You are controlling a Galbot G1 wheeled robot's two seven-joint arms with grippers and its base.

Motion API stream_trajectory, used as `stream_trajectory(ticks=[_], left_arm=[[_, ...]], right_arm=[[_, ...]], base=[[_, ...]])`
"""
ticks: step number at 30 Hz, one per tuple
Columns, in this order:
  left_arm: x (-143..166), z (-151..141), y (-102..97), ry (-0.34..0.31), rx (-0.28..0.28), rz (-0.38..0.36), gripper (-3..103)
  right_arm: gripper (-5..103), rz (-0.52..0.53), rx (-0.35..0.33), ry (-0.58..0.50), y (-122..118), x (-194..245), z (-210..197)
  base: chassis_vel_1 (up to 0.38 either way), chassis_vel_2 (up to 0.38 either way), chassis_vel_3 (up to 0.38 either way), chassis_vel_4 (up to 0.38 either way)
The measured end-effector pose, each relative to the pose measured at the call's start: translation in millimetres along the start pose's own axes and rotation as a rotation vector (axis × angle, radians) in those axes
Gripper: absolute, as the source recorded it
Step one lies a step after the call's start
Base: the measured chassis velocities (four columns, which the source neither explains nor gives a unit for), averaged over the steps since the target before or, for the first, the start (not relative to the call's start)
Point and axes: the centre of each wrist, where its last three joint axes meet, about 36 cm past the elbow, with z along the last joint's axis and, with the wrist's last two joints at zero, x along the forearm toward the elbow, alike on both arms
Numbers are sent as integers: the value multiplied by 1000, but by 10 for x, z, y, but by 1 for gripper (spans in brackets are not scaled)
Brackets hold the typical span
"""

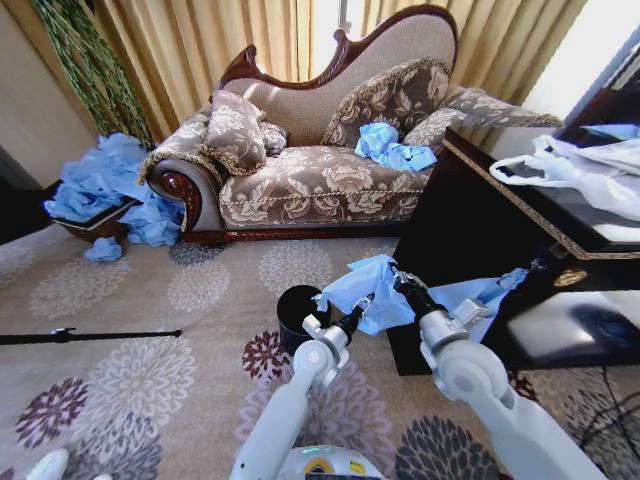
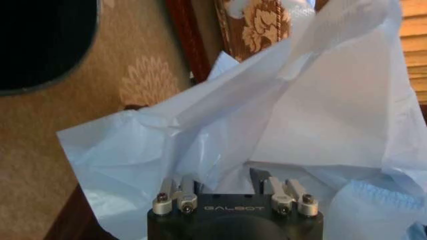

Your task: Place a garbage bag over the trash bin.

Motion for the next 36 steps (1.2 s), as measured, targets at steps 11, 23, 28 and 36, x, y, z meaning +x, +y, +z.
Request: stream_trajectory(ticks=[11,23,28,36], left_arm=[[180,-121,102,0,-65,-35,24],[676,-471,-92,59,-249,-6,0],[993,-813,-355,27,-351,39,0],[1331,-1209,-646,-25,-528,88,0]], right_arm=[[0,9,-9,-11,-15,34,-41],[0,13,-4,-21,-50,49,-78],[0,-17,-9,-16,2,48,-76],[0,-86,-48,-4,226,-53,2]], base=[[0,0,0,0],[0,0,0,0],[0,0,0,0],[0,0,0,0]])
